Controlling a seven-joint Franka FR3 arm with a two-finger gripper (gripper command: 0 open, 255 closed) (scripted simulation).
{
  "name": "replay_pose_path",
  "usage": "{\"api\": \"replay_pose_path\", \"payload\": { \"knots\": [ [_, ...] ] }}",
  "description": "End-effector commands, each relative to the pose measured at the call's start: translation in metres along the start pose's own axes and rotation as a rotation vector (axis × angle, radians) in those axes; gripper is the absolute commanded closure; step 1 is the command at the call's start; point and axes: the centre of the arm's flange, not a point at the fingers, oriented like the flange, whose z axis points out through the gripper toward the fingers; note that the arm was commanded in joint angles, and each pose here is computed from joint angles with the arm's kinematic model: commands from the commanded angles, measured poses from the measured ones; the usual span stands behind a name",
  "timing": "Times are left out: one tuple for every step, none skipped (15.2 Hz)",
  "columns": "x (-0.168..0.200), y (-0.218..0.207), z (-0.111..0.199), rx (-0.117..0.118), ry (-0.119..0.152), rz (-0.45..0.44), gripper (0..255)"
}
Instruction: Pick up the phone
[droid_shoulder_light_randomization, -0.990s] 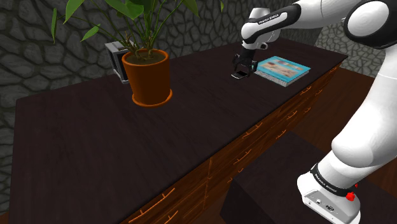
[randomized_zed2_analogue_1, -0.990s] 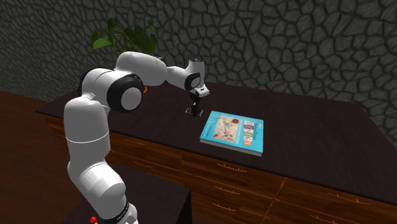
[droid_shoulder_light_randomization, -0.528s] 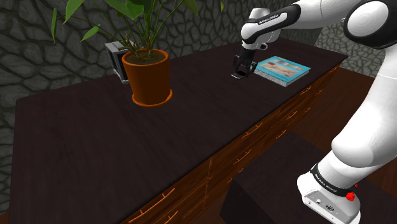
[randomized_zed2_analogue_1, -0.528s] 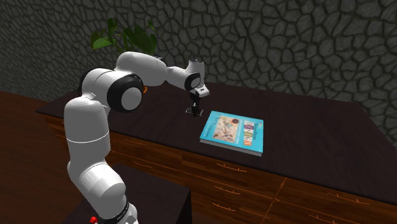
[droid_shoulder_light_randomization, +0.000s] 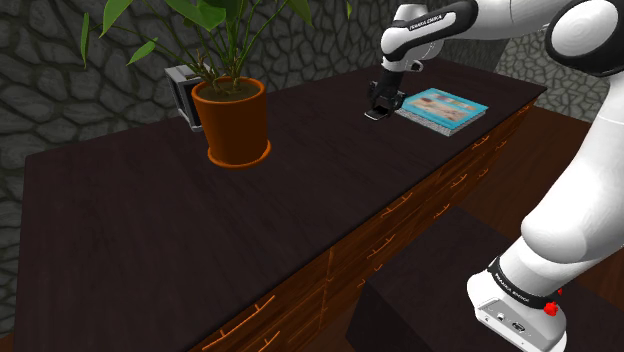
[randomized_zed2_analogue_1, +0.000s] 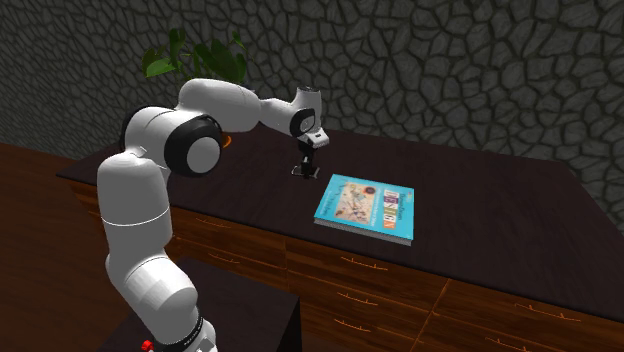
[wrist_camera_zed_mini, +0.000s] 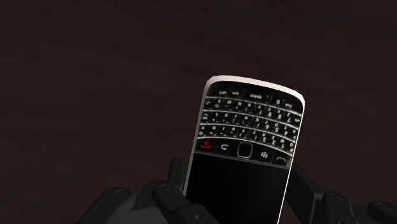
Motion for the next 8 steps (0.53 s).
{"api": "replay_pose_path", "payload": {
  "knots": [
    [0.0,-0.001,-0.01,0.0,0.0,0.0,255],
    [0.0,-0.001,-0.015,0.0,0.0,0.0,255],
    [0.0,-0.001,-0.02,0.0,0.0,0.0,255],
    [0.0,-0.002,-0.026,0.0,0.0,0.0,255],
    [0.0,-0.002,-0.031,0.0,0.0,0.0,255],
    [-0.001,-0.002,-0.036,0.0,0.0,0.0,255],
    [-0.001,-0.003,-0.041,0.0,0.0,0.0,255],
    [-0.001,-0.003,-0.047,0.0,0.0,0.0,255]
  ]
}}
